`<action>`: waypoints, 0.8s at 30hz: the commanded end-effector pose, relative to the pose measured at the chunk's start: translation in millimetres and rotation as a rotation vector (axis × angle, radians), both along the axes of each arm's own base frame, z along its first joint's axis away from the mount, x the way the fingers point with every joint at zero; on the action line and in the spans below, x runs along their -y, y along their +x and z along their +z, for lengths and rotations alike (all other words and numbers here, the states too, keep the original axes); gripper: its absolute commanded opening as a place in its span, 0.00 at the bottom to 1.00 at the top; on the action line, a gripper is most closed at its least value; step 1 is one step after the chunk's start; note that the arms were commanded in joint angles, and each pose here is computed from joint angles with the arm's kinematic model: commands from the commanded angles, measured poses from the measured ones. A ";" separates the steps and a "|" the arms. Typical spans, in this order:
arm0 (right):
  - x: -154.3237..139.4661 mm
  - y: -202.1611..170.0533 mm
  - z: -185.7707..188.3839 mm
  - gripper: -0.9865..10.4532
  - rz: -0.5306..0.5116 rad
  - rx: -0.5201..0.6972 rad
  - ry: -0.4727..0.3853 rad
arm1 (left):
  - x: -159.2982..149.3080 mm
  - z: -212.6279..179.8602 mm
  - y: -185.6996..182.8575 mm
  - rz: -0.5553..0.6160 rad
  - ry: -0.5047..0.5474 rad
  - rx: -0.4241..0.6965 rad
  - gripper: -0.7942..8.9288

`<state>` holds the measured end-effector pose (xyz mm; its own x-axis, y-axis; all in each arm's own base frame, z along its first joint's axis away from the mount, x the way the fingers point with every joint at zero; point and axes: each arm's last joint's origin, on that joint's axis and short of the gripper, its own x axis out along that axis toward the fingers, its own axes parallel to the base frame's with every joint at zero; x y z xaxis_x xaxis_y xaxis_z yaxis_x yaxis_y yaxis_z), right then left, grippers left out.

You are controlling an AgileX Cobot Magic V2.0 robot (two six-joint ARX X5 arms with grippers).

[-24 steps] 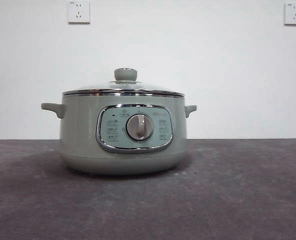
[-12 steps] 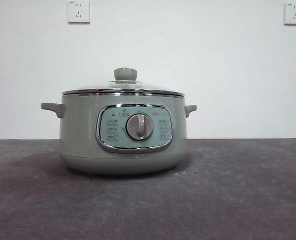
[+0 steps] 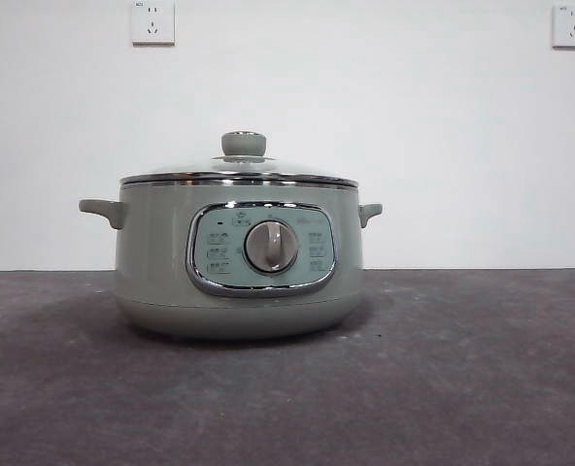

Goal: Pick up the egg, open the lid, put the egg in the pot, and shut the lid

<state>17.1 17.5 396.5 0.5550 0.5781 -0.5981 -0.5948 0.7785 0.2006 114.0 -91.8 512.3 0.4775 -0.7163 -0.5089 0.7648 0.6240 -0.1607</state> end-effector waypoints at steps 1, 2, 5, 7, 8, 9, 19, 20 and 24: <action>0.7 -0.8 -3.1 0.09 0.001 -0.018 -0.021 | -3.7 2.3 -0.7 0.035 -0.024 -0.002 0.08; 0.7 -0.8 -3.1 0.09 0.001 -0.018 -0.021 | -5.4 4.0 -0.6 0.047 -0.032 0.016 0.08; 0.7 -0.8 -3.2 0.09 0.001 -0.018 -0.021 | -11.1 11.2 -1.5 0.098 -0.044 0.115 0.08; 0.7 -0.8 -3.1 0.09 0.001 -0.018 -0.021 | -21.5 17.4 -6.0 0.156 -0.041 0.205 0.08; 0.7 -0.8 -3.1 0.09 0.001 -0.018 -0.021 | -28.2 20.3 -8.8 0.189 -0.042 0.247 0.08; 0.7 -0.8 -3.2 0.09 0.001 -0.018 -0.021 | -36.0 22.7 -13.3 0.224 -0.044 0.284 0.08; 0.6 -0.7 -3.1 0.09 0.001 -0.018 -0.021 | -82.3 -24.1 -65.6 0.573 0.027 0.552 0.08; 0.6 -0.7 -3.2 0.09 0.001 -0.019 -0.021 | -84.5 -36.9 -66.3 0.629 0.053 0.587 0.08; 0.6 -0.7 -3.1 0.09 0.001 -0.018 -0.021 | -87.7 -84.6 -63.4 0.706 0.055 0.657 0.08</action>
